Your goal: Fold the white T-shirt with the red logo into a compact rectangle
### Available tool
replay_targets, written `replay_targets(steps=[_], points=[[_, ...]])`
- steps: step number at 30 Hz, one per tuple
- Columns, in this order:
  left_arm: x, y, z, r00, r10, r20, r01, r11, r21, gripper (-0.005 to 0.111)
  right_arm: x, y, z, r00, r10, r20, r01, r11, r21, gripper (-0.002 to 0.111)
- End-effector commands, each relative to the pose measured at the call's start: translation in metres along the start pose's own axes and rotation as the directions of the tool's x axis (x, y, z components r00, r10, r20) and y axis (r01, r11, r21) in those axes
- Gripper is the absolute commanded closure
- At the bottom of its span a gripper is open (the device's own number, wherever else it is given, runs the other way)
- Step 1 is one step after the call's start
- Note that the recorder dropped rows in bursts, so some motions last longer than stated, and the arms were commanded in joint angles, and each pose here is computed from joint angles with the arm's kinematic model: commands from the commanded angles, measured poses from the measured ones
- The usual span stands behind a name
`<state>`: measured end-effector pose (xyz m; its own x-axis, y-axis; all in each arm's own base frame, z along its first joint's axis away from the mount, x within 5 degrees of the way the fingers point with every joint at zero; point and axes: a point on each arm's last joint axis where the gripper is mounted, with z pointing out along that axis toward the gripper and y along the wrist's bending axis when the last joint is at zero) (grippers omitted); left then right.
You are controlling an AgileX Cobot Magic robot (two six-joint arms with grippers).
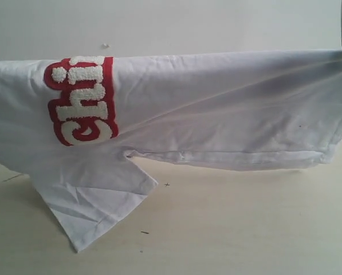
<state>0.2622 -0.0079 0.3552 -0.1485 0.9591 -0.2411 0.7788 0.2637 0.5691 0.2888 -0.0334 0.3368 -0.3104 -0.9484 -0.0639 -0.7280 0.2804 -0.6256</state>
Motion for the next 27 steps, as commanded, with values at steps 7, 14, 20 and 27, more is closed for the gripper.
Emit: replay_targets(steps=[7,14,20,27], points=[[-0.001,-0.026,-0.058,0.998,-0.057,0.034,0.056,0.998,0.034,0.107,0.003,0.012,-0.056,0.997,0.042,0.072,-0.043,0.999,0.014,0.108],[-0.015,-0.054,-0.105,0.976,-0.090,0.200,0.084,0.996,0.038,0.107,0.000,0.030,-0.107,0.971,0.105,0.213,-0.114,0.993,0.032,0.108],[-0.022,-0.069,-0.134,0.960,-0.084,0.266,0.093,0.995,-0.020,0.107,0.000,0.044,-0.136,0.950,0.132,0.282,-0.151,0.987,0.046,0.108],[-0.028,-0.062,-0.160,0.955,-0.118,0.272,0.148,0.985,-0.092,0.107,0.002,0.048,-0.141,0.949,0.148,0.279,-0.163,0.986,0.032,0.108]])
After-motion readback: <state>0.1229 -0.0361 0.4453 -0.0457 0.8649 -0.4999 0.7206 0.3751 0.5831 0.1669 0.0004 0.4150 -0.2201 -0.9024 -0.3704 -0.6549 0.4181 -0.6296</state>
